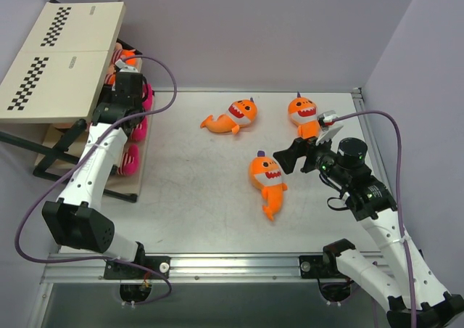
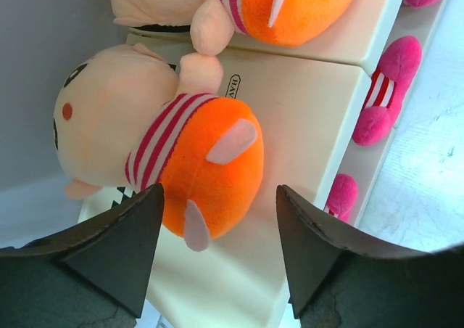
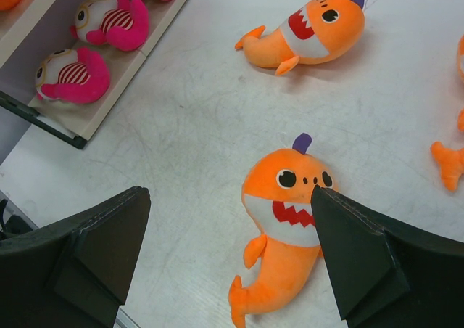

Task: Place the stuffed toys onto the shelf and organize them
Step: Place the stuffed toy onto shelf

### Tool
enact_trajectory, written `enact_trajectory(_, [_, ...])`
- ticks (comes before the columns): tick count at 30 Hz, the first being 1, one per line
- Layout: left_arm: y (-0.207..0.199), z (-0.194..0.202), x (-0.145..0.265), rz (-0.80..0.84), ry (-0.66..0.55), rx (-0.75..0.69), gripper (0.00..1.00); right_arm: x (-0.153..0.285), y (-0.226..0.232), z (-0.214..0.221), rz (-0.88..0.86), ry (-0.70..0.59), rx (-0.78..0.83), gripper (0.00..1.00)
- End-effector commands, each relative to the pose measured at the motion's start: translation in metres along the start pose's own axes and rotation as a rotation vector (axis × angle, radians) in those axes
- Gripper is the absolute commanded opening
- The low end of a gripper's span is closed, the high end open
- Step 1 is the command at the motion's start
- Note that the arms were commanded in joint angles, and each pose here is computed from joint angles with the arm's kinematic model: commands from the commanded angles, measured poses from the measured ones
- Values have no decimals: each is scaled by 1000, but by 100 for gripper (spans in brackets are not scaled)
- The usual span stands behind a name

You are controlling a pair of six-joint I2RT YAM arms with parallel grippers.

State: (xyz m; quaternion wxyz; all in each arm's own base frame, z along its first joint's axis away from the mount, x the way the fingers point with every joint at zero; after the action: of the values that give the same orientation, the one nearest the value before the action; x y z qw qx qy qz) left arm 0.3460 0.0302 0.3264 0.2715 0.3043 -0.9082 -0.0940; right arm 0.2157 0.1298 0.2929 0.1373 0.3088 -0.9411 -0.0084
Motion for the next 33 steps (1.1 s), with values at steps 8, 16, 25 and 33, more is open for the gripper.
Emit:
enact_trajectory(8, [11,-31,25,18,-157,81,75,-2,5,-6,-32,-39,9,99])
enact_trajectory(16, [4,-33,33,70,-223,56,79,-4,4,-3,-32,-30,-1,99])
enact_trajectory(25, [2,-20,24,52,-228,-54,86,-7,5,2,-38,-21,-15,100])
enact_trajectory(33, [-1,-8,16,37,-265,-170,92,-11,6,6,-53,-11,-30,99])
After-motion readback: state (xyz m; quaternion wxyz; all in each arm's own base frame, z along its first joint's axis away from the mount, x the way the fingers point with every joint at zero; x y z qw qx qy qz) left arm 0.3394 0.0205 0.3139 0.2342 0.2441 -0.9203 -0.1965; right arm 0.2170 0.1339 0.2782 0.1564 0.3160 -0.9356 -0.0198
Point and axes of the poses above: each gripper's point midway between its finger pads, its own x axis back along the fingers, its own y axis along the line the jaws close on, z = x × y, the point moved 5 cm from there along x, back along the fingers, and after that the axes turned 14 degrees about x, right-handed, at the moved point
